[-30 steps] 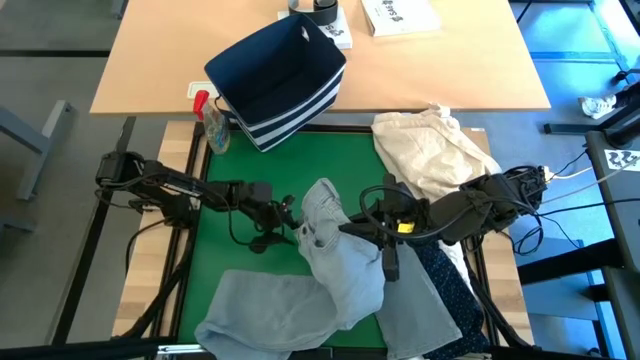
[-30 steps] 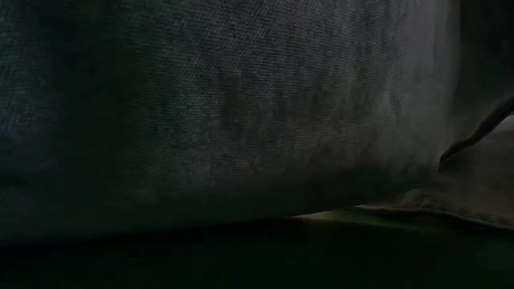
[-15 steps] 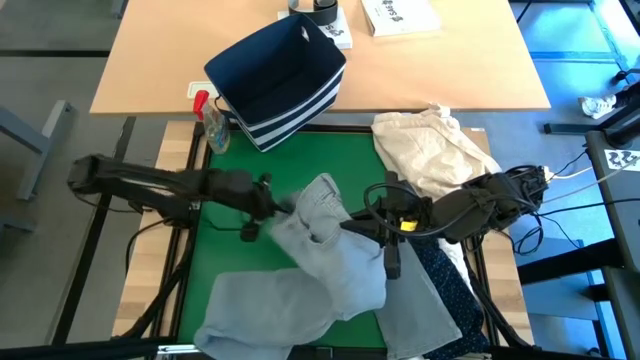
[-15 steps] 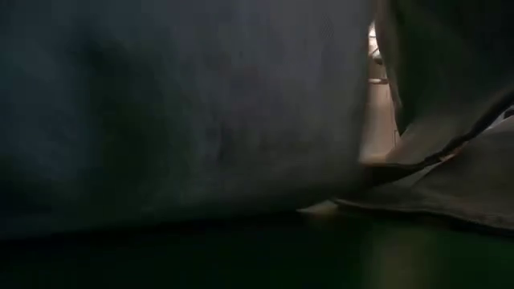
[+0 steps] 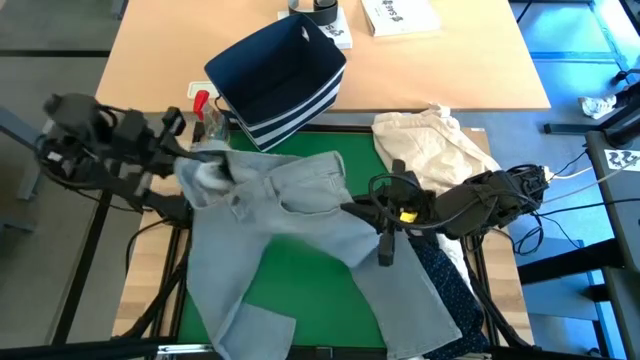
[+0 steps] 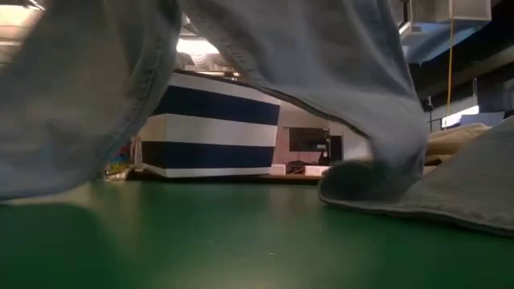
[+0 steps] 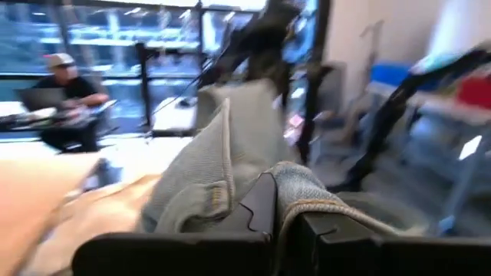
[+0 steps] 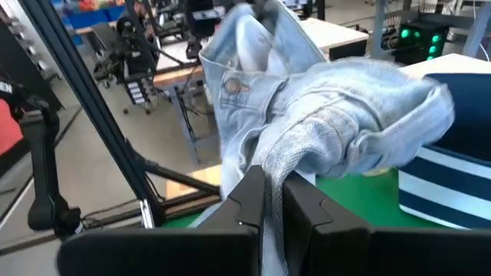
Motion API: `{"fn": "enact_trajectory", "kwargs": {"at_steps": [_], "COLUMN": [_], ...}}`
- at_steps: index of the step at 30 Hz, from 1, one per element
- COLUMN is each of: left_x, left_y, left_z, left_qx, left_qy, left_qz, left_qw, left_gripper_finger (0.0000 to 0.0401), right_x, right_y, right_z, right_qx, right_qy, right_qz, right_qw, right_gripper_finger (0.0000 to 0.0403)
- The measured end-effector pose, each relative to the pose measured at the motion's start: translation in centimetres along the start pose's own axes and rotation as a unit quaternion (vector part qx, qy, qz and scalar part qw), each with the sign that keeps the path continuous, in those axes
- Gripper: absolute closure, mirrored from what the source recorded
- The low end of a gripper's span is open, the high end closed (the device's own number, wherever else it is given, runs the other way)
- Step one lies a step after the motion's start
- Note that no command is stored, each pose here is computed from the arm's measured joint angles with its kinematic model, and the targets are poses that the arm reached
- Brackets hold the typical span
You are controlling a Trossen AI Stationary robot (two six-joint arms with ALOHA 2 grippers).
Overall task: Fold laundry
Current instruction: Fold the blue jeans
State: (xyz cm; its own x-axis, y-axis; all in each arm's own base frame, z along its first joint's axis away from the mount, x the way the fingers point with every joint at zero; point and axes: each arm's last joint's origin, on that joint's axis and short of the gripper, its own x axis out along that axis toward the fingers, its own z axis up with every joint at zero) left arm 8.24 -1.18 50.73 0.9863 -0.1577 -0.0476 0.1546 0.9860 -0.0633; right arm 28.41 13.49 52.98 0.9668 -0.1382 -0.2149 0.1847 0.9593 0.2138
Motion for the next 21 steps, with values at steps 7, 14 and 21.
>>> {"fn": "enact_trajectory", "kwargs": {"at_steps": [7,14,21], "left_x": [0.4,2.9,7.2], "left_y": [-1.1,-3.2,-8.5], "left_z": [1.9,1.6,2.7], "left_qx": [-0.089,-0.177,-0.169], "left_qy": [-0.005,0.046,-0.020], "left_qz": [-0.103,-0.171,-0.219], "left_qw": [0.991,0.968,0.961], "left_gripper_finger": [0.0395,0.0398,0.0399], "right_x": [0.5,-2.2,-6.3], "right_y": [2.1,7.3,11.6], "right_z": [-0.1,-1.5,-2.9], "right_qx": [-0.012,-0.046,-0.037], "right_qy": [-0.036,-0.075,-0.102], "right_qz": [0.040,0.109,0.178], "right_qw": [0.998,0.990,0.978], "right_gripper_finger": [0.0384,0.0391,0.0392]}}
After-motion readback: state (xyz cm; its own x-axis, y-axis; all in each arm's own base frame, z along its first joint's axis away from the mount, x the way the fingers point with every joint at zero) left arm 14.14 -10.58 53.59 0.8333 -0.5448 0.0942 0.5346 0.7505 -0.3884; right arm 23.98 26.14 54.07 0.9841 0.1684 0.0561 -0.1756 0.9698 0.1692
